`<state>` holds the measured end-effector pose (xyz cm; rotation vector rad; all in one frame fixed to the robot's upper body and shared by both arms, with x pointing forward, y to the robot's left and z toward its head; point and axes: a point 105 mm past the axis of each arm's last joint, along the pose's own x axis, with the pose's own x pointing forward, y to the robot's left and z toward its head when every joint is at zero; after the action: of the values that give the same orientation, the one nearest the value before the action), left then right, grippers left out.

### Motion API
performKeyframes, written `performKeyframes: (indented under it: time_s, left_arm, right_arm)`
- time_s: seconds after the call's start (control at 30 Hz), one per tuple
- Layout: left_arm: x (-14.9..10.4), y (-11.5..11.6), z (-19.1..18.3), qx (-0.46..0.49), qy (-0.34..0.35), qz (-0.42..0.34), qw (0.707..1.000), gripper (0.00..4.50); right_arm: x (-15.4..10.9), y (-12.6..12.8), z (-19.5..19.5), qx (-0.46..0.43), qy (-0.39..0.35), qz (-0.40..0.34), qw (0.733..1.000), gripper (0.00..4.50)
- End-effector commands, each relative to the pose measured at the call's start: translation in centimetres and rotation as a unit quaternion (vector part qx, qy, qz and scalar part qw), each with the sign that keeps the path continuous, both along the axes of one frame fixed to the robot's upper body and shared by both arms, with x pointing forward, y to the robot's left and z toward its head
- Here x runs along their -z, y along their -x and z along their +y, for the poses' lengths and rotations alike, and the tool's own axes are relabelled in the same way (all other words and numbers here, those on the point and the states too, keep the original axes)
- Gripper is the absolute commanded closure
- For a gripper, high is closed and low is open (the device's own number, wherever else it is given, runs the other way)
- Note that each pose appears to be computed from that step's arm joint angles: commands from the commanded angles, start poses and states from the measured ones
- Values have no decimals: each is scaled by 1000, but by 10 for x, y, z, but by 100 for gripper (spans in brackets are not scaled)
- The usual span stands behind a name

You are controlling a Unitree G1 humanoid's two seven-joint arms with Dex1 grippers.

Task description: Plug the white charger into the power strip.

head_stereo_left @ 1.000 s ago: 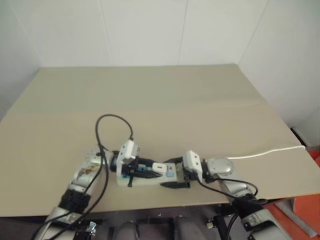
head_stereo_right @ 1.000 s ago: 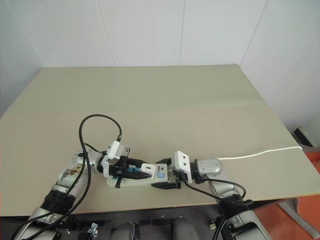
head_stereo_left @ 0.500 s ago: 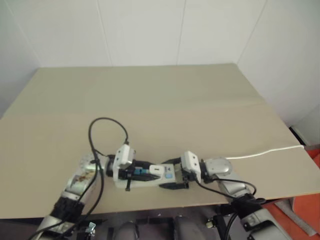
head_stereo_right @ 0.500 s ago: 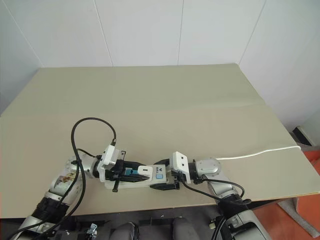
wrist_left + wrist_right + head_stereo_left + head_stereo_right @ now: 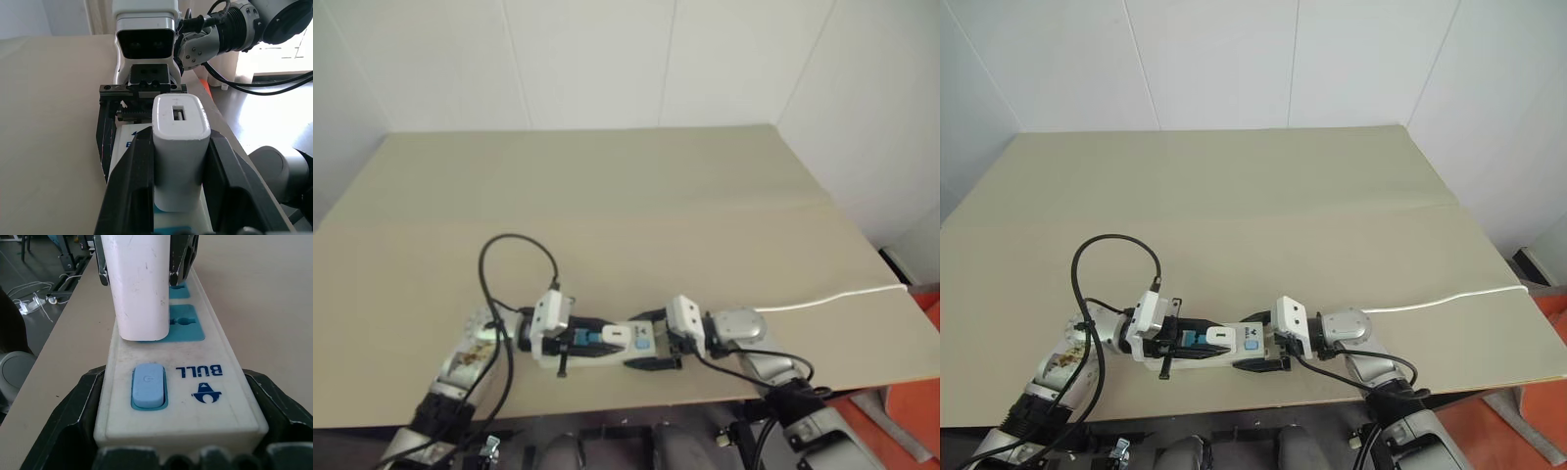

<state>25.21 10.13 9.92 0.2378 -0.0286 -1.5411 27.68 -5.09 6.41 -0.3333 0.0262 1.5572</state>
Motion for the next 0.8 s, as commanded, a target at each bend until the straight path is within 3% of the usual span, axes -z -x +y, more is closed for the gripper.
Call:
performKeyframes:
  time_s: [0.03, 0.8]
  left_arm:
    - [31, -1, 33, -52, -69, 51, 995, 352]
    - [35, 7, 35, -87, -61, 72, 992, 352]
  right_arm:
    - [17, -4, -18, 31, 31, 34, 998, 105]
    - [16, -6, -19, 30, 33, 32, 999, 105]
